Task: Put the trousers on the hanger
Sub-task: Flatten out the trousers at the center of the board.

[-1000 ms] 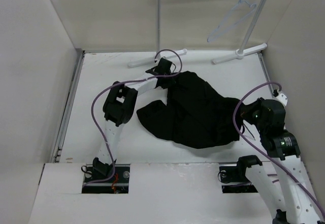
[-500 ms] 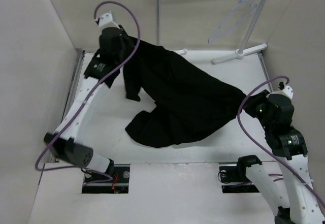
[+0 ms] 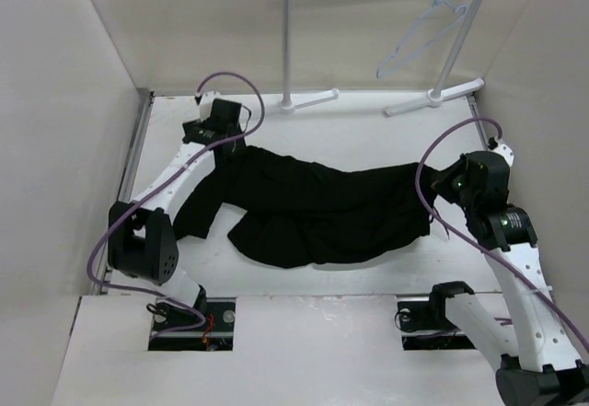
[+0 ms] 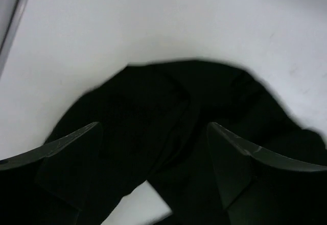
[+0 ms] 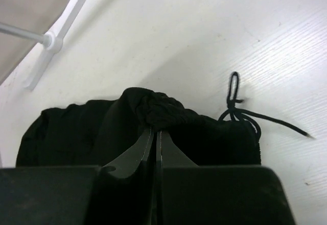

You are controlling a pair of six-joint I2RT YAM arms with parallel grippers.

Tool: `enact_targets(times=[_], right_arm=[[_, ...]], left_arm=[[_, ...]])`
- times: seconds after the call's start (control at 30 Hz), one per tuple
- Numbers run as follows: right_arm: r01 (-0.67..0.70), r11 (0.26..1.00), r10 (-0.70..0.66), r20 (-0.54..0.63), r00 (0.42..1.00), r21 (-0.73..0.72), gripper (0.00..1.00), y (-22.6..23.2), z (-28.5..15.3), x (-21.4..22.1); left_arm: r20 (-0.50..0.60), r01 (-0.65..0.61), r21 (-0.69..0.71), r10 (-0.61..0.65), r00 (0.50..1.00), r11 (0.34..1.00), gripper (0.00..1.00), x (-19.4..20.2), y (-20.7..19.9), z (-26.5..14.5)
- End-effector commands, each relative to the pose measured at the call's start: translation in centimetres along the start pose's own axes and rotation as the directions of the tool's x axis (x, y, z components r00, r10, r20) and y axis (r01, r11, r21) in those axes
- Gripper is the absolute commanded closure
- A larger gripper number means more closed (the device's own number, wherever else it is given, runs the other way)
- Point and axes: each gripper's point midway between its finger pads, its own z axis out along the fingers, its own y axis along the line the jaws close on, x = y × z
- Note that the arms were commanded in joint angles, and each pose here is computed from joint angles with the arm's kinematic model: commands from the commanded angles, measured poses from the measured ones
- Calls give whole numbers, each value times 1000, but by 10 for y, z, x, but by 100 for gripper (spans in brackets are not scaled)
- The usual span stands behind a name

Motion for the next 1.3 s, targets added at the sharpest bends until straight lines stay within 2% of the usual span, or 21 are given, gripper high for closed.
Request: enact_targets(times=[0.0, 0.13, 0.23, 0.3, 0.37, 0.43, 0.5, 0.6, 0.67, 0.73, 0.8, 0.93, 1.1, 1.17, 1.2, 1.23, 1.27], right_arm=[[-13, 1000, 13, 132, 991, -1, 97, -3, -4, -32], [-20, 997, 11, 119, 993, 68, 97, -25, 0, -25], [-22, 997, 15, 93, 996, 75, 97, -30, 0, -13], [-15, 998, 12, 63, 998, 61, 97, -30, 1, -2], [-8, 999, 7, 25, 1000, 36, 97, -28, 2, 11], [0, 1000, 0, 2, 1000, 16, 97, -26, 2, 20], [12, 1000, -12, -16, 1000, 5, 96, -25, 2, 26], [22, 1000, -22, -29, 999, 7, 96, -27, 3, 32], [21, 1000, -21, -33, 999, 2, 96, -27, 3, 33], [25, 1000, -25, -41, 999, -1, 96, -26, 4, 34], [27, 1000, -27, -42, 999, -2, 96, -25, 4, 33], [30, 1000, -30, -44, 999, -4, 96, -23, 5, 33], [31, 999, -32, -46, 998, -18, 96, -18, 5, 32], [33, 999, -34, -48, 998, -24, 96, -16, 4, 34], [32, 999, -34, -47, 998, -28, 96, -15, 4, 34], [33, 999, -34, -46, 998, -30, 96, -15, 3, 34], [34, 999, -36, -46, 998, -30, 96, -15, 3, 35]], left_arm=[[69, 168, 17, -169, 983, 986, 17, -16, 35, -38], [-35, 344, -79, -348, 937, 936, 18, 27, 83, -19], [-105, 505, -158, -523, 846, 849, 20, 58, 113, -5], [-113, 575, -203, -602, 790, 793, 22, 72, 129, 3], [-138, 622, -255, -665, 734, 740, 28, 91, 140, 6], [-190, 661, -270, -711, 677, 700, 40, 111, 137, 4], [-248, 681, -241, -722, 646, 692, 52, 124, 123, -6], [-344, 601, -190, -626, 700, 776, 59, 151, 89, -35], [-377, 505, -177, -533, 758, 845, 59, 174, 77, -52], [-389, 411, -201, -458, 800, 889, 59, 197, 82, -63], [-396, 355, -227, -419, 817, 907, 56, 215, 90, -70], [-410, 324, -268, -412, 814, 907, 41, 238, 99, -70], [-360, 302, -310, -405, 840, 902, 39, 231, 105, -45], [-347, 281, -310, -383, 856, 908, 44, 225, 101, -34], [-338, 276, -306, -375, 863, 911, 49, 220, 99, -30], [-324, 273, -297, -366, 872, 915, 59, 213, 96, -26], [-305, 273, -294, -361, 881, 916, 73, 206, 95, -24]])
